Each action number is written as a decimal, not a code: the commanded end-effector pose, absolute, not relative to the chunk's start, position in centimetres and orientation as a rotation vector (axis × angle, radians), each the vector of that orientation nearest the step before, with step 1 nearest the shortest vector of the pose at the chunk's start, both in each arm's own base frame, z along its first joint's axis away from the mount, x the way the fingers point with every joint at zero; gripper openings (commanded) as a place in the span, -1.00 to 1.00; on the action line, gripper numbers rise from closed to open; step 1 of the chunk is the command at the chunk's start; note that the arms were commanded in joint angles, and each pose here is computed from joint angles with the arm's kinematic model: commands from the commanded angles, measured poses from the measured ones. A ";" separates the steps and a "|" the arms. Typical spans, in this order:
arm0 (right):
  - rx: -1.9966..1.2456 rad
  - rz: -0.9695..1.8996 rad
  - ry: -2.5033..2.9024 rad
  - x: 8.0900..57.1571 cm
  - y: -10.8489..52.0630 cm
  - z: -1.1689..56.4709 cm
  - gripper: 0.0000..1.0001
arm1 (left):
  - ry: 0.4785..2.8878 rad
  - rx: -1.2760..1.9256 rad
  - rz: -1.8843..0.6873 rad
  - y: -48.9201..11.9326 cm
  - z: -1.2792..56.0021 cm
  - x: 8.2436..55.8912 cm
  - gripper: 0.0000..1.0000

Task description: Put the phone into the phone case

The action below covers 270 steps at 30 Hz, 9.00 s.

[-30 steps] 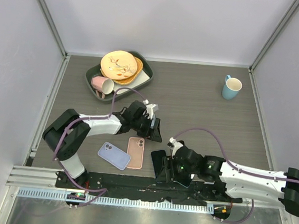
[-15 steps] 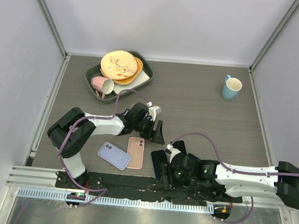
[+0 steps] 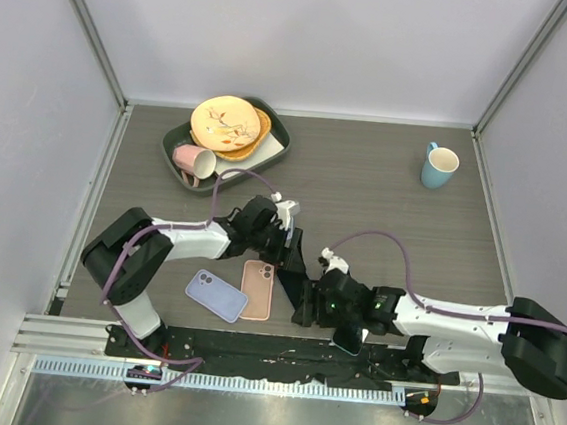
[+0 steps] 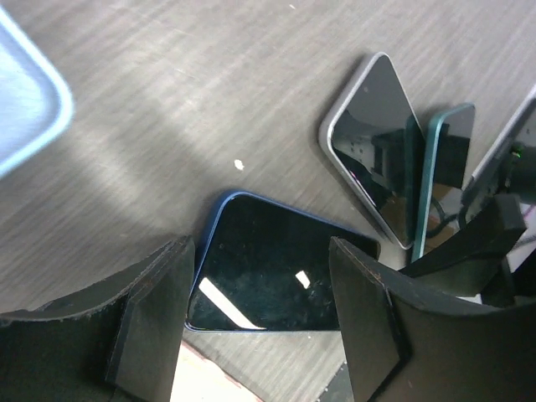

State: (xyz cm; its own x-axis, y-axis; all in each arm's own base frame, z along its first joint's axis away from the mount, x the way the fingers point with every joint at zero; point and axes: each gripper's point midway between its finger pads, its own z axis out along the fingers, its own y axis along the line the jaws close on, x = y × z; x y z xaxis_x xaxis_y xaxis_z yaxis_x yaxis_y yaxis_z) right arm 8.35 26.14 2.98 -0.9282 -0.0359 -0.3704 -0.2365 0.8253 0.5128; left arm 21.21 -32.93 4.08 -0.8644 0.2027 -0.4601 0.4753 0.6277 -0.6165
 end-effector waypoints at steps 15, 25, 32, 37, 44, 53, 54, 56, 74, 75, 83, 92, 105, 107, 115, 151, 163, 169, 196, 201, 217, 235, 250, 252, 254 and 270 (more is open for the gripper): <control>-0.083 0.780 2.414 20.0 23.8 6.1 0.33 | 2.597 0.334 -0.931 -29.9 2.4 21.8 0.38; 0.031 0.721 2.459 20.1 21.2 4.2 0.33 | 2.608 0.174 -0.849 -26.6 2.0 23.4 0.39; 0.021 0.697 2.501 20.1 21.1 3.0 0.32 | 2.654 0.191 -0.889 -27.3 0.9 23.0 0.38; 0.027 0.778 2.502 19.8 22.1 2.3 0.29 | 2.673 0.155 -0.930 -27.8 0.3 22.8 0.35; 0.082 0.918 2.467 19.9 23.5 1.6 0.26 | 2.578 0.204 -1.216 -30.5 1.9 21.9 0.27; 0.048 0.992 2.379 21.1 24.0 3.6 0.26 | 2.343 0.267 -1.495 -32.4 7.3 21.3 0.09; 0.041 1.000 2.372 21.1 24.1 3.8 0.26 | 2.333 0.285 -1.510 -32.5 7.6 21.1 0.05; 0.022 1.014 2.346 21.4 24.4 4.4 0.25 | 2.296 0.315 -1.536 -32.7 8.6 21.0 0.03; -0.050 1.041 2.300 21.7 24.9 5.7 0.25 | 2.281 0.385 -1.445 -31.8 8.8 20.8 -0.79; -0.048 1.029 2.305 21.7 24.7 5.6 0.25 | 2.329 0.373 -1.407 -31.4 8.1 20.8 -0.82; -0.103 0.972 2.263 22.4 24.3 7.5 0.28 | 2.433 0.417 -1.120 -29.6 6.7 21.6 -1.00; -0.186 0.909 2.169 24.1 24.3 13.1 0.32 | 2.300 0.401 -0.995 -28.1 12.0 23.1 -1.00; -0.204 0.988 2.009 24.7 24.4 19.8 0.83 | 2.003 0.317 -1.124 -25.6 21.3 22.9 -1.00; -0.226 1.027 1.972 24.5 24.6 21.0 0.84 | 1.931 0.300 -1.242 -25.4 23.0 22.6 -1.00; -0.380 1.365 1.841 21.4 26.5 24.9 0.85 | 1.633 0.305 -1.575 -24.1 28.3 21.1 -1.00; -0.400 1.767 1.652 20.1 29.6 30.2 -0.34 | 1.468 0.328 -1.796 -23.8 30.3 19.2 -0.99; -0.407 1.778 1.703 20.2 30.4 29.0 -0.45 | 1.517 0.299 -1.729 -23.7 29.2 19.8 -1.00; -0.398 1.768 1.715 20.5 30.5 28.7 -0.98 | 1.539 0.291 -1.700 -23.6 28.7 20.0 -0.92; -0.292 1.321 2.000 23.9 27.9 22.8 -0.98 | 2.127 -0.112 -0.640 -13.7 19.3 26.4 0.78; -0.244 1.261 2.041 24.6 26.6 21.3 -0.98 | 2.187 -0.144 -0.578 -13.1 17.9 26.7 0.79; -0.092 1.146 2.133 26.3 21.7 17.7 -0.99 | 2.473 -0.097 -0.250 -14.4 10.1 30.8 0.72; -0.055 1.102 2.158 26.8 19.8 15.8 -0.98 | 2.609 0.027 -0.241 -17.7 0.9 34.8 -0.27; -0.075 1.091 2.100 26.4 19.2 18.9 -0.98 | 2.569 0.128 -0.380 -25.1 4.0 32.0 -1.00; -0.075 1.086 2.081 26.4 19.0 19.7 -0.98 | 2.568 0.111 -0.425 -26.6 4.3 31.1 -1.00; -0.072 1.081 2.057 26.4 18.9 20.5 -0.98 | 2.569 0.099 -0.442 -27.4 4.3 30.5 -1.00; -0.074 1.065 2.079 25.9 18.6 20.2 -0.98 | 2.546 0.136 -0.507 -29.5 5.1 27.4 -0.24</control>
State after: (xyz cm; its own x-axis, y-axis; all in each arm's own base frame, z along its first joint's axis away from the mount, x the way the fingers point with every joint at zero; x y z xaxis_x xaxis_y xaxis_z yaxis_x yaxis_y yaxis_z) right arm 24.75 18.31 16.53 -0.7666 0.2643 -0.5852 -0.2884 0.6725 0.6816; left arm 27.29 -28.71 2.35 -0.8830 0.0296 -0.4684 0.1763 0.9459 -0.2725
